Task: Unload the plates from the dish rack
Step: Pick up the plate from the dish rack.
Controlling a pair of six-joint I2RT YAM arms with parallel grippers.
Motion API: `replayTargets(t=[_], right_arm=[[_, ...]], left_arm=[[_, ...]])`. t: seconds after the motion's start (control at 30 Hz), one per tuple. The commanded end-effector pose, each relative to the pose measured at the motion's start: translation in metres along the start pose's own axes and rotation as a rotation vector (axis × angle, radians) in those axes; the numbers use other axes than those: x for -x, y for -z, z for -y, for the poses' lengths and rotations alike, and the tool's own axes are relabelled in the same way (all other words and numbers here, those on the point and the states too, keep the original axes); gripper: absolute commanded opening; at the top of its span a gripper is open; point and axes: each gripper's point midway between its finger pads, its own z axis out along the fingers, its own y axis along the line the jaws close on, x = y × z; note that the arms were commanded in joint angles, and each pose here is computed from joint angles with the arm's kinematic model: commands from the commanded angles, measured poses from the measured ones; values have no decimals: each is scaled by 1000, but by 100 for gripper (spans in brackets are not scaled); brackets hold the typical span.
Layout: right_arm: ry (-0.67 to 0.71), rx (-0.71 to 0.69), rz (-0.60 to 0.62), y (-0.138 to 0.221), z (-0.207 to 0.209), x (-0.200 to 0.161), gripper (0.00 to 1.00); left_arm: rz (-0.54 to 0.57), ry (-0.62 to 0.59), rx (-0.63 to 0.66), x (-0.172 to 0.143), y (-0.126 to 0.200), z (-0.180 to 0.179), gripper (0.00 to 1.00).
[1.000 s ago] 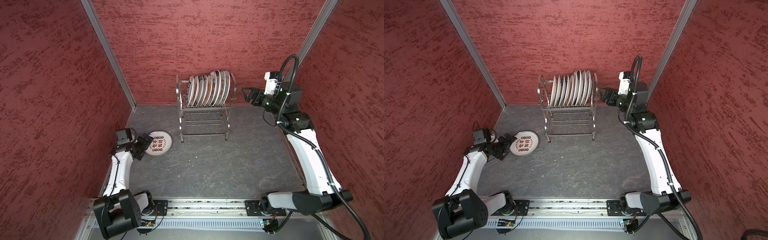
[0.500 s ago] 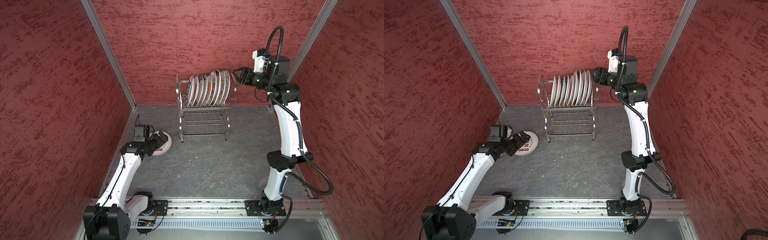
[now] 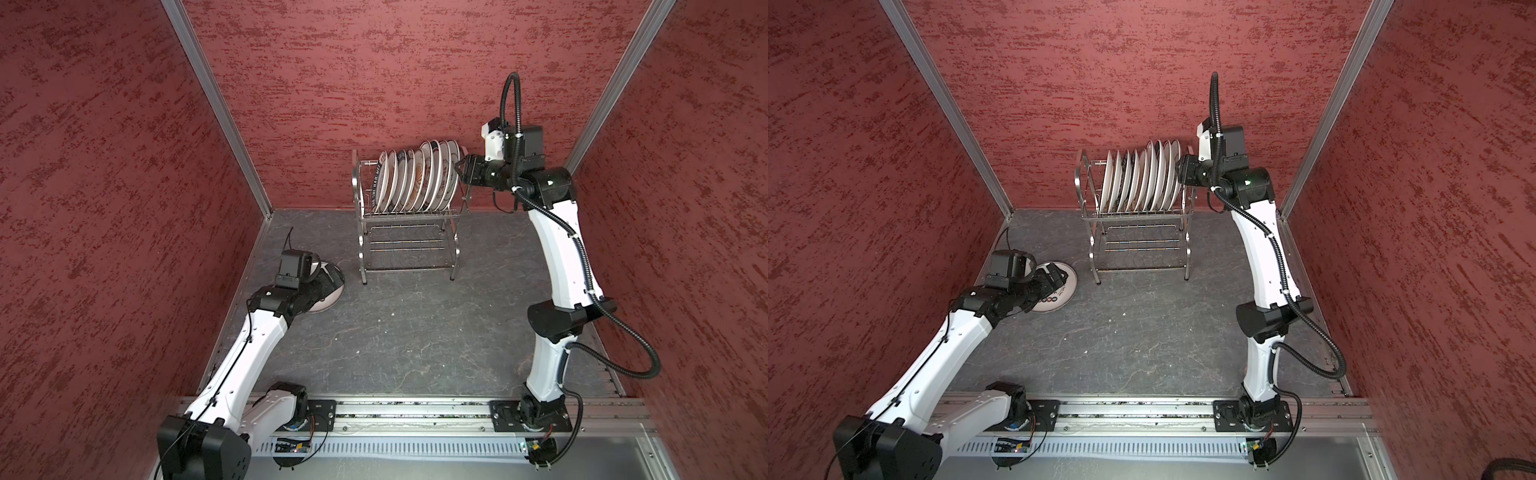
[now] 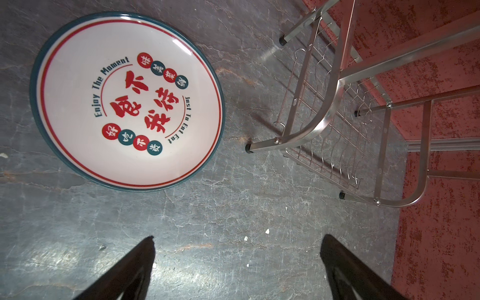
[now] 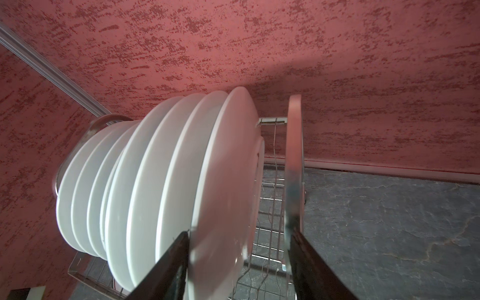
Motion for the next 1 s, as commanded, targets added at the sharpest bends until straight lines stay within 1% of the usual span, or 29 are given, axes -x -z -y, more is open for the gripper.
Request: replayTargets(t=[0.0,0.3,0.57,0.67,0.97], right_arm=[[39,-51,31,11,0,5,59],[75,-110,3,-3,-6,-12,46],[86,-196,-12,-14,-6,-28,38],[78,-231,-9,-15,0,-31,35],[61,-261,27,-11,8,-35,23]], left_arm=[[12,-19,-2,3,-1,4,99],[26,-54,15,5,0,2,99],[36,-96,57,3,-3,-4,99],[37,-94,73,3,-2,-6,100],[17,-66,109,-1,-9,-14,99]])
